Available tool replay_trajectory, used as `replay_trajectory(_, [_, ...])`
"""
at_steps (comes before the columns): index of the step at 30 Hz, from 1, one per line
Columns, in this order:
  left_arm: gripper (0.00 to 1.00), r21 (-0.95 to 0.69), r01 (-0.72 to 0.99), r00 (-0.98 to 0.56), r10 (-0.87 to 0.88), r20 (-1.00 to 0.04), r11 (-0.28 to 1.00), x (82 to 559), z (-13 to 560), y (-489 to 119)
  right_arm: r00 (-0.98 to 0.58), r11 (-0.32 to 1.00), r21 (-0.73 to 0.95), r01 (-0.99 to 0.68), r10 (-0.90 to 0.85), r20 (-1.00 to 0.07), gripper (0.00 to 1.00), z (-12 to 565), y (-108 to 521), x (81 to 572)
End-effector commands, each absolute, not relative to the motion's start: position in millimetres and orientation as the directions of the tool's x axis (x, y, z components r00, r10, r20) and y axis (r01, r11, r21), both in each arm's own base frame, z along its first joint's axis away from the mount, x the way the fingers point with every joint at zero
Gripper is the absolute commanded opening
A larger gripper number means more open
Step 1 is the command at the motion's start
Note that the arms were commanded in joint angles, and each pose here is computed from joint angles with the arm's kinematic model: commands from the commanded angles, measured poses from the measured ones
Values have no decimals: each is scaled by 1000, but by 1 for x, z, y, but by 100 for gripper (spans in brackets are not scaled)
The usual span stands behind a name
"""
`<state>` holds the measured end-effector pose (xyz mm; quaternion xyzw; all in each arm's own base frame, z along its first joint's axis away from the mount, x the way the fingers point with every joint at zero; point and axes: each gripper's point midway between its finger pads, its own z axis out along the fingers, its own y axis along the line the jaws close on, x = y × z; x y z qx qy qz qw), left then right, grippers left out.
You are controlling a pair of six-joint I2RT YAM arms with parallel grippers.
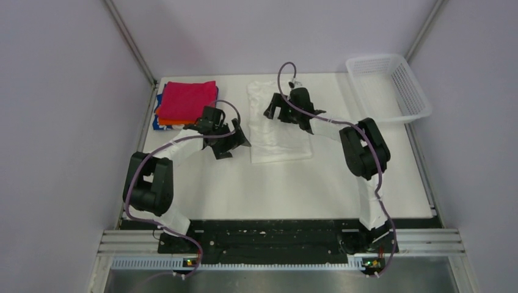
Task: Fold and stack the t-shirts
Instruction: Fold the folded rectangular tshirt in 1/3 of the way, then grab one side of the 2/3 rectangular tshirt with both arms
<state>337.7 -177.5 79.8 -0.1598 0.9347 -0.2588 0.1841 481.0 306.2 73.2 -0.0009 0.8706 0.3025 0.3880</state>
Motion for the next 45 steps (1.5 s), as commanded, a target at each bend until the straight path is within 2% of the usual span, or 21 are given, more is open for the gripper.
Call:
replay_trajectory(1, [99, -566, -184, -861, -410, -302, 804, 345, 91, -179, -578, 816, 564, -127, 402, -710, 96, 115, 286, 536])
replay_trajectory(6, [99, -570, -181, -867, -404, -292, 801, 344, 88, -184, -549, 812, 572, -117, 426, -718, 98, 138, 264, 530])
replay_trajectory(11, [98, -575, -165, -886, -376, -270, 801, 338, 79, -202, -564, 843, 531, -91, 396, -725, 99, 138, 220, 474])
replay_trajectory(17, [84, -559, -182, -909, -355, -218, 809, 329, 53, -218, -615, 852, 524, 24, 425, -664, 99, 107, 165, 390])
replay_trajectory(21, [72, -554, -203, -918, -354, -179, 807, 326, 38, -224, -650, 832, 551, 60, 452, -611, 97, 94, 161, 359])
replay_trajectory(23, [66, -543, -215, -918, -357, -170, 812, 325, 31, -224, -685, 814, 578, 56, 453, -571, 93, 89, 167, 350])
replay_trajectory(27, [48, -537, -220, -923, -352, -156, 814, 322, 24, -227, -715, 785, 616, 63, 466, -521, 80, 78, 175, 342])
replay_trajectory(32, [39, -504, -218, -929, -335, -155, 836, 313, 18, -229, -752, 808, 580, 105, 446, -485, 73, 57, 177, 332])
replay_trajectory(35, [25, -474, -236, -924, -346, -161, 849, 312, 12, -223, -765, 832, 539, 130, 430, -479, 70, 42, 176, 327])
replay_trajectory(40, [0, -456, -247, -920, -355, -166, 855, 317, 7, -222, -769, 858, 483, 177, 427, -476, 58, 23, 169, 327])
replay_trajectory(43, [0, -454, -245, -919, -354, -172, 857, 319, 7, -222, -770, 865, 457, 206, 432, -469, 51, 15, 164, 324])
replay_trajectory(45, [0, -452, -244, -917, -356, -179, 858, 319, 7, -221, -770, 862, 461, 212, 437, -464, 39, 12, 164, 323])
